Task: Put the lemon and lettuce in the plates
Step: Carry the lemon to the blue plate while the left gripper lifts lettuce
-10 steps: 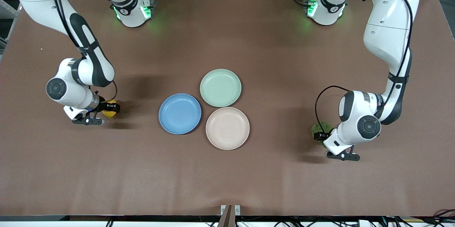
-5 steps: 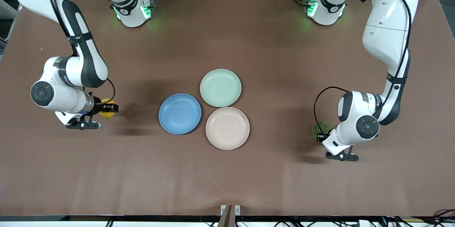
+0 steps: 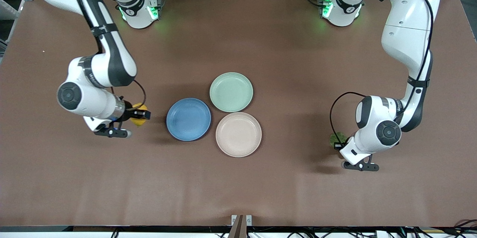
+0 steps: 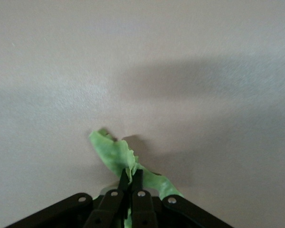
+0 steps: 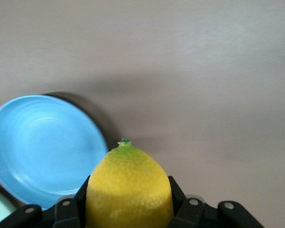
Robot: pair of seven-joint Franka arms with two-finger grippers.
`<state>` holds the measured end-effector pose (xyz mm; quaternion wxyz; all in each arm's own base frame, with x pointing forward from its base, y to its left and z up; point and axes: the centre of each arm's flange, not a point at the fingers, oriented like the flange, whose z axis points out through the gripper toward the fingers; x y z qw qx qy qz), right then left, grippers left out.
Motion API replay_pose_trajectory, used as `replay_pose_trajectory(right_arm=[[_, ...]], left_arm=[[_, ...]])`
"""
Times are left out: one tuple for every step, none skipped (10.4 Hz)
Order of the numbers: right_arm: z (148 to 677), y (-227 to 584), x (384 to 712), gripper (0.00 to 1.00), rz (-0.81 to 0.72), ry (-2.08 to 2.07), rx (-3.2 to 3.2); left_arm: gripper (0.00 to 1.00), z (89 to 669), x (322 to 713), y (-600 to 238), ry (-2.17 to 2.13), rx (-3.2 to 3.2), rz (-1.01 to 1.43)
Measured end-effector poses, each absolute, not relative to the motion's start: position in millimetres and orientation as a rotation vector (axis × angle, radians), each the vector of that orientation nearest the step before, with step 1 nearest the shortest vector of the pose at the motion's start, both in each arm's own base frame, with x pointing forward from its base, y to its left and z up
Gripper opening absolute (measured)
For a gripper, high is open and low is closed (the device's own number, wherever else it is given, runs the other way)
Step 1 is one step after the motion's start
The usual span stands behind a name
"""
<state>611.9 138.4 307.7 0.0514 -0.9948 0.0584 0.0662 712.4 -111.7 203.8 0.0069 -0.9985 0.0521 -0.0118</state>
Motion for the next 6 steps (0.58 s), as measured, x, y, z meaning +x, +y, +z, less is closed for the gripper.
replay_pose_trajectory(right_arm=[[305.3, 158.4, 611.1, 0.63, 0.205, 0.18, -3.028], [299.7, 179.3, 610.8, 0.63, 0.21, 0.183, -3.033], [292.1, 199.6, 612.0, 0.63, 0.211, 0.191, -3.039], [284.0, 216.6, 614.7, 0.63, 0.204, 0.203, -3.043], [275.8, 230.8, 618.2, 0.63, 0.193, 0.217, -3.045], [267.4, 240.3, 621.5, 0.63, 0.182, 0.228, -3.047]], left_arm=[[0.04, 216.4, 715.3, -112.8, 0.135, -3.127, -0.067], [0.04, 230.2, 716.9, -116.7, 0.093, -3.134, -0.097], [0.04, 242.4, 717.2, -124.2, 0.055, -3.144, -0.121], [0.04, 252.9, 717.4, -130.5, 0.036, -3.152, -0.142], [0.04, 264.0, 717.2, -134.3, 0.028, -3.155, -0.156], [0.04, 276.5, 715.7, -137.1, 0.032, -3.156, -0.151]])
